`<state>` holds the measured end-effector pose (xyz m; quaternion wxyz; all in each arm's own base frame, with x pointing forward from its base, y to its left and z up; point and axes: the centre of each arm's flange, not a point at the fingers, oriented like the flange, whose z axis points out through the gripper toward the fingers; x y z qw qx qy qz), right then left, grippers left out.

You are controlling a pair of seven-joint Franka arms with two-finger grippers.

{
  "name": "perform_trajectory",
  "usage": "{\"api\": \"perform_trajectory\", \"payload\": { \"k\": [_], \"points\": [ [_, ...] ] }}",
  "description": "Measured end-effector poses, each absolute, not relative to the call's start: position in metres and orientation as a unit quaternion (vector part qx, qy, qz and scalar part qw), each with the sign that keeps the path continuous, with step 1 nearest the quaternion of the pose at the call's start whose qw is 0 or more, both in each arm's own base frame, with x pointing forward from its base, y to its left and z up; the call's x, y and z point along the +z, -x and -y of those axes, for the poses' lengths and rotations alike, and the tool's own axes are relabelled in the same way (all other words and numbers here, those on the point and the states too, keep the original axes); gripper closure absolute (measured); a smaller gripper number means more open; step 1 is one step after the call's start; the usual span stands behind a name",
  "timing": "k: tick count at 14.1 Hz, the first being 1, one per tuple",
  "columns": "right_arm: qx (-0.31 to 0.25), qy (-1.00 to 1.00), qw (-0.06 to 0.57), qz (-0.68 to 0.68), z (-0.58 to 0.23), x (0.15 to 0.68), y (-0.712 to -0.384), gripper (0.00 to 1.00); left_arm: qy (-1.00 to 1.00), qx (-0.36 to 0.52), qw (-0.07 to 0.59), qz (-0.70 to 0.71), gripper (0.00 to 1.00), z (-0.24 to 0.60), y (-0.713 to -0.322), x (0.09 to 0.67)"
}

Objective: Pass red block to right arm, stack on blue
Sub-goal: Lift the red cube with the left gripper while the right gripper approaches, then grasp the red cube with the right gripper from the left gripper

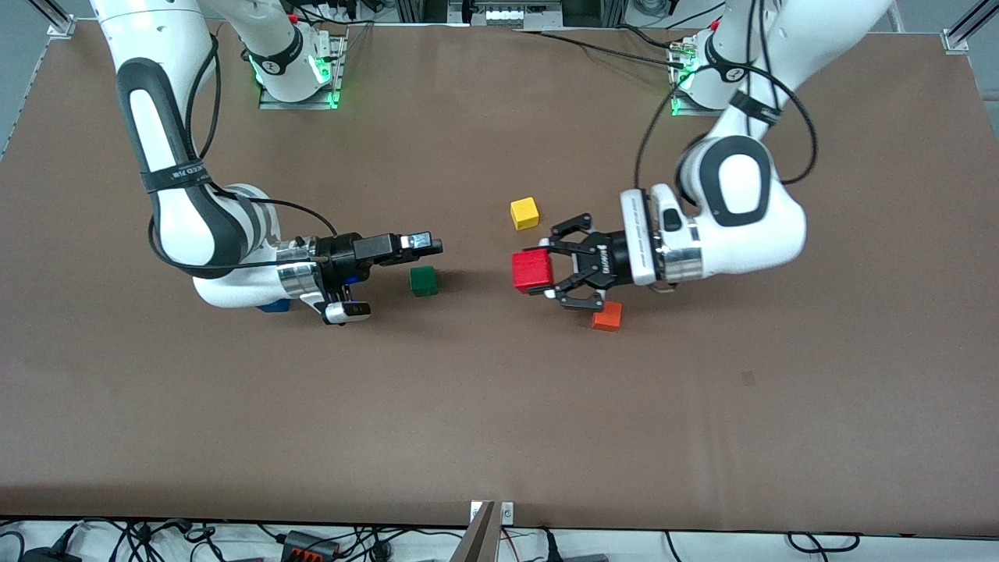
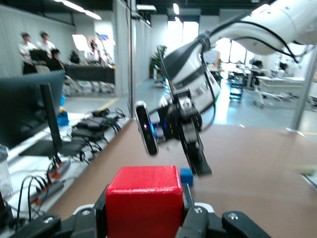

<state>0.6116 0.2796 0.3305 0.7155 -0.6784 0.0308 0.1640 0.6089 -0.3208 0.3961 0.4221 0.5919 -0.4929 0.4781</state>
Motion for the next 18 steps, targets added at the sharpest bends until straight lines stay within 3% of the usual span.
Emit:
{"api": "perform_trajectory", "payload": {
  "k": [5,11,18],
  "points": [
    [0.158,0.676,0.72,-0.027,-0.284,0.325,-0.621,0.0,-0.596,0.498,0.434,0.456,0.44,0.387,-0.571,0.364],
    [0.164,0.673,0.721,-0.021,-0.297,0.315,-0.626,0.0,-0.6,0.496,0.441,0.448,0.44,0.398,-0.564,0.356],
    [0.169,0.672,0.721,-0.01,-0.312,0.314,-0.626,0.12,-0.6,0.497,0.438,0.449,0.44,0.398,-0.564,0.356]
  ]
}}
